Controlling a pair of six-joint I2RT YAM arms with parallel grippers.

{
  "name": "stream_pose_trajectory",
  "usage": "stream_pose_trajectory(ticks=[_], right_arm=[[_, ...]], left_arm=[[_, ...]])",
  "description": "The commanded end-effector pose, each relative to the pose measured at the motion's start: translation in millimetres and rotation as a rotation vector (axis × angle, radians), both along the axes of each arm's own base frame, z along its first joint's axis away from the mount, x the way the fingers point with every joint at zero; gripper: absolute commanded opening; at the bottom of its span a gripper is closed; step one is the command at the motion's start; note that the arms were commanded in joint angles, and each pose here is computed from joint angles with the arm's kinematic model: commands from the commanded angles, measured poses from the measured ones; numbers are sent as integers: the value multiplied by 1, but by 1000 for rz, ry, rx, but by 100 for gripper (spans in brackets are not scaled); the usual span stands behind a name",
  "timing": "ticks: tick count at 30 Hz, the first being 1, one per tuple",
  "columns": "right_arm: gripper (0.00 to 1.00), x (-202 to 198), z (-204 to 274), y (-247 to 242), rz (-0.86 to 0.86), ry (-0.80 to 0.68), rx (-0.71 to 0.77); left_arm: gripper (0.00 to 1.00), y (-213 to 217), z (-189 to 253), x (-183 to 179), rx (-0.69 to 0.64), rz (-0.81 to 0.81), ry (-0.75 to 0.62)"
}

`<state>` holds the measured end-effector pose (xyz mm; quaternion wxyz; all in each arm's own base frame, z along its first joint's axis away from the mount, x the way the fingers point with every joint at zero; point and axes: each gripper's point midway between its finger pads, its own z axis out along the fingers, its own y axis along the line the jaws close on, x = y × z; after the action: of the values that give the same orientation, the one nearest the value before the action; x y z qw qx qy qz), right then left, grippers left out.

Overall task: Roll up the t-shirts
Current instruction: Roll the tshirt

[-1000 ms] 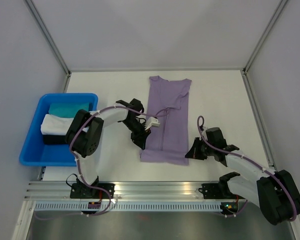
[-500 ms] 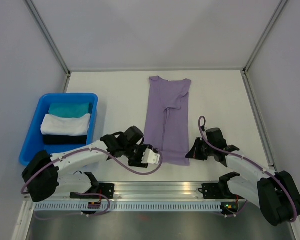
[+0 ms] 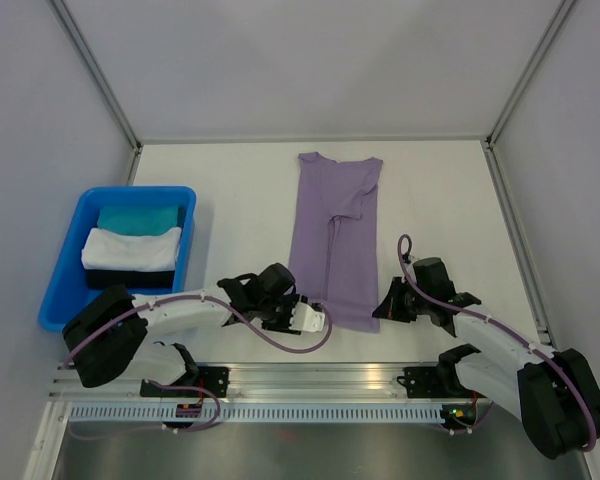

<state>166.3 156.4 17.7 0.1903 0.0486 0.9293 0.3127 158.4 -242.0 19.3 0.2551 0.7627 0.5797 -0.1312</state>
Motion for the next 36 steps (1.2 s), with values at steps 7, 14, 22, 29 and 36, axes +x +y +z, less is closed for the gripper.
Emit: stream_pose_trajectory(ticks=[7,14,22,29,36], right_arm=[[37,13,27,5,56,-121,19],[50,61,155,33,211,-550,123],[55,41,165,34,786,-999,-157],[52,-10,75,36,1320,-884,-405],[54,-20,42,49,1373,-894,-541]], left_arm=[[3,4,-12,1,1,0,-25],[2,-8,28,-17,-68,24,214],[2,-3,46,-6,-125,166,418],[2,-6,53,1,-151,188,455],[2,-6,53,4,-150,199,487]])
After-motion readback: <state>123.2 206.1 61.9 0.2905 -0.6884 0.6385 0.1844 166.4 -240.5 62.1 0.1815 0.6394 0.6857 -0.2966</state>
